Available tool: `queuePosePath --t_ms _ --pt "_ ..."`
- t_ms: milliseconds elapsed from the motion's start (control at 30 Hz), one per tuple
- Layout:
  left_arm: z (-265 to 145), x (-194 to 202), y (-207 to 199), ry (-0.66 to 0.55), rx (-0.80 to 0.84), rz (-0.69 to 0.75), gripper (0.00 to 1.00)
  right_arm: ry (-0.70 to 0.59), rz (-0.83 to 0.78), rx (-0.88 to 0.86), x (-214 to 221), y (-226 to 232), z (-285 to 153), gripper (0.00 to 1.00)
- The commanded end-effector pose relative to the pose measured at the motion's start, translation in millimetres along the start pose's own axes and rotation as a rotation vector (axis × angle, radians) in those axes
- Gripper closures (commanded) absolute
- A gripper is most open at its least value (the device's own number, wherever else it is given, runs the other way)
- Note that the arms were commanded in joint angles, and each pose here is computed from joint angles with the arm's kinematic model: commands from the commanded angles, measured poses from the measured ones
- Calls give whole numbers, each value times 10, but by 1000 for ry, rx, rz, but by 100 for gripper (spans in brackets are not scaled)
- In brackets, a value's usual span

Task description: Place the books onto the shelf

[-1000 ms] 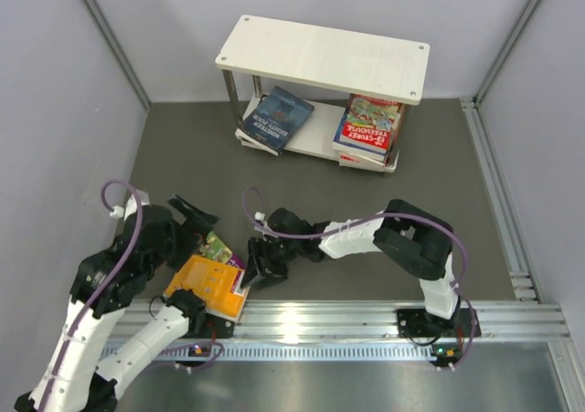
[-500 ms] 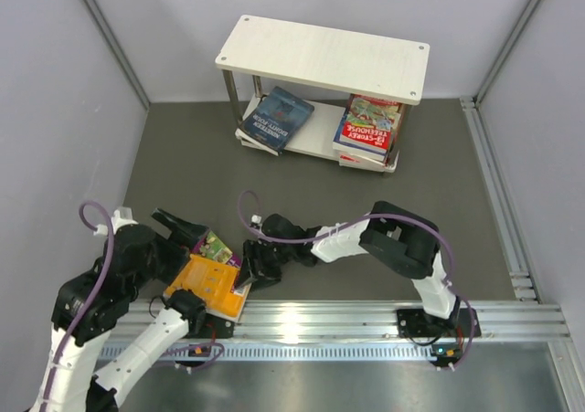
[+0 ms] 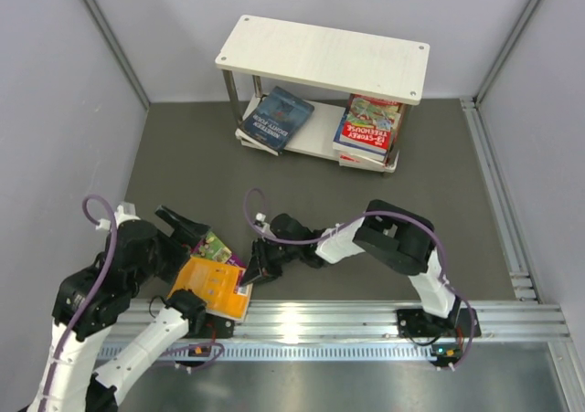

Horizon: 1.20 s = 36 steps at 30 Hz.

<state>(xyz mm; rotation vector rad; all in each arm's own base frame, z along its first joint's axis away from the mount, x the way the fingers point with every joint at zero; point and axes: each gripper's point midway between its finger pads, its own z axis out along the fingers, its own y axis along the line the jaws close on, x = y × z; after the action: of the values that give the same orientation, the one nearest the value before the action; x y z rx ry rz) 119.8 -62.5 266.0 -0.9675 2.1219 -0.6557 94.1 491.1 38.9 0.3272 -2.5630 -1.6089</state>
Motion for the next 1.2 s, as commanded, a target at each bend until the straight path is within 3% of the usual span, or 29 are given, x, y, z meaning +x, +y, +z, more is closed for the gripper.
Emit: queuePosePath --t_ms 0,100,233,333,633,933,1167 --pt "90 76 63 34 -37 54 1 100 -14 -31 270 -20 -214 94" --pt "151 91 50 41 -40 91 1 162 -58 -38 494 30 -421 100" --pt "235 118 17 51 -35 116 1 123 -105 -7 499 143 -691 100" --pt "267 114 -52 51 -17 123 1 -7 -102 -5 257 351 -966 100" --pt "183 24 -383 47 56 120 1 -618 -15 -79 -1137 1306 -2388 100" --pt "228 137 -507 100 118 100 1 -918 92 -158 -2288 1891 -2752 100" --pt "242 223 -471 141 115 108 1 -1114 331 -123 -2772 1709 -2920 100"
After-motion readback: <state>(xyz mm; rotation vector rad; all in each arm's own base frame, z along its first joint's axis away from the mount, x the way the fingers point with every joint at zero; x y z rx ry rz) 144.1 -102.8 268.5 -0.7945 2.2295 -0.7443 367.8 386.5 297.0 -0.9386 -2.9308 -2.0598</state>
